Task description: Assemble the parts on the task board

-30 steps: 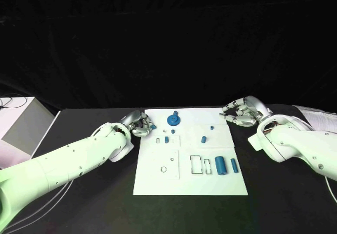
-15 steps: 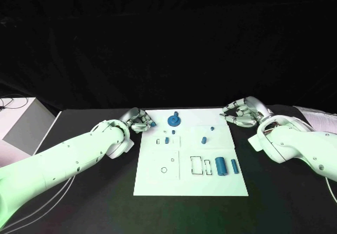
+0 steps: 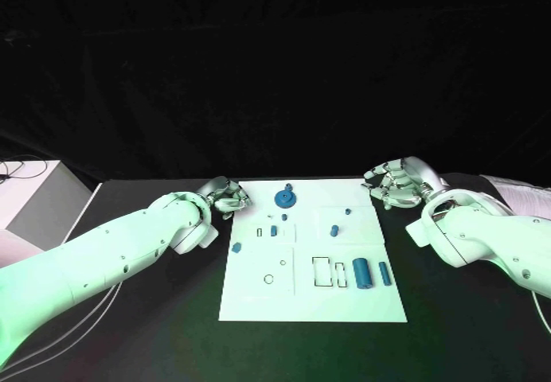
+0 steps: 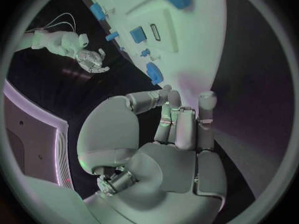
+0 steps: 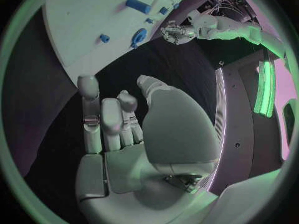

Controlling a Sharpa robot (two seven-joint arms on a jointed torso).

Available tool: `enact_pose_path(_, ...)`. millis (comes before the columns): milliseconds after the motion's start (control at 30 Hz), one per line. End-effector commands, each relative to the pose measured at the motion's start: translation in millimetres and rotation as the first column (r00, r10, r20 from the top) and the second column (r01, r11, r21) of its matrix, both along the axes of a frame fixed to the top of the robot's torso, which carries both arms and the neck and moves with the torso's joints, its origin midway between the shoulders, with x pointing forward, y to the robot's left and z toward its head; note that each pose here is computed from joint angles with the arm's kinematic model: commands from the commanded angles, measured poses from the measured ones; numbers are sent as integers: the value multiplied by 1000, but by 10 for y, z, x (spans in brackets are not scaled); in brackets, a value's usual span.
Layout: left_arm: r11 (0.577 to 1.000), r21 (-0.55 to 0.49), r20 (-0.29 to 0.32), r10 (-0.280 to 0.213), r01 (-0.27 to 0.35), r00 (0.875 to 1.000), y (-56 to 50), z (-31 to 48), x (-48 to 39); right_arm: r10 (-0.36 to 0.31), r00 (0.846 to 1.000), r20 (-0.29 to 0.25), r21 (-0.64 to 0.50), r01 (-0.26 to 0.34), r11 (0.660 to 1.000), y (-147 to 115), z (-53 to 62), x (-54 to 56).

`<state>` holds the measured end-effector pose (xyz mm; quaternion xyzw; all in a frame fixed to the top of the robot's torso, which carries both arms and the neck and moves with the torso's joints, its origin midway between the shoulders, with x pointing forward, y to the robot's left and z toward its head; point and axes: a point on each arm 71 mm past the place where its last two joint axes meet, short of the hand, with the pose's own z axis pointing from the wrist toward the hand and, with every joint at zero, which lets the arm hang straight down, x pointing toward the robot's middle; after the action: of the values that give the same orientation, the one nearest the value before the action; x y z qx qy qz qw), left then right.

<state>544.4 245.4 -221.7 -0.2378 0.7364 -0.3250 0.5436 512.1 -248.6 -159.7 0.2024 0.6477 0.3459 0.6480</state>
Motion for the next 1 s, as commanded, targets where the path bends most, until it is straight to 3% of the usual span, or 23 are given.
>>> enact_pose_path(33,999,-31,-88,-20,17,996,-13,-25,0,10,999,46,44,-12,999,4,36,-1)
enact_pose_path(233,1000,-25,-93,1,-3,996,17,-15,21,7,999,49,59,-10,998,-4,40,1)
enact_pose_path(633,1000,-25,-33,11,-12,999,58,43,26,22,998,53,66,-26,998,-8,46,-9)
enact_pose_path(800,999,-34,-27,-21,20,999,64,73,-9,37,998,53,69,-41,997,-1,47,-14)
enact_pose_path(1000,993,-12,23,-115,115,993,123,163,-109,66,996,52,73,-70,995,4,46,-27)
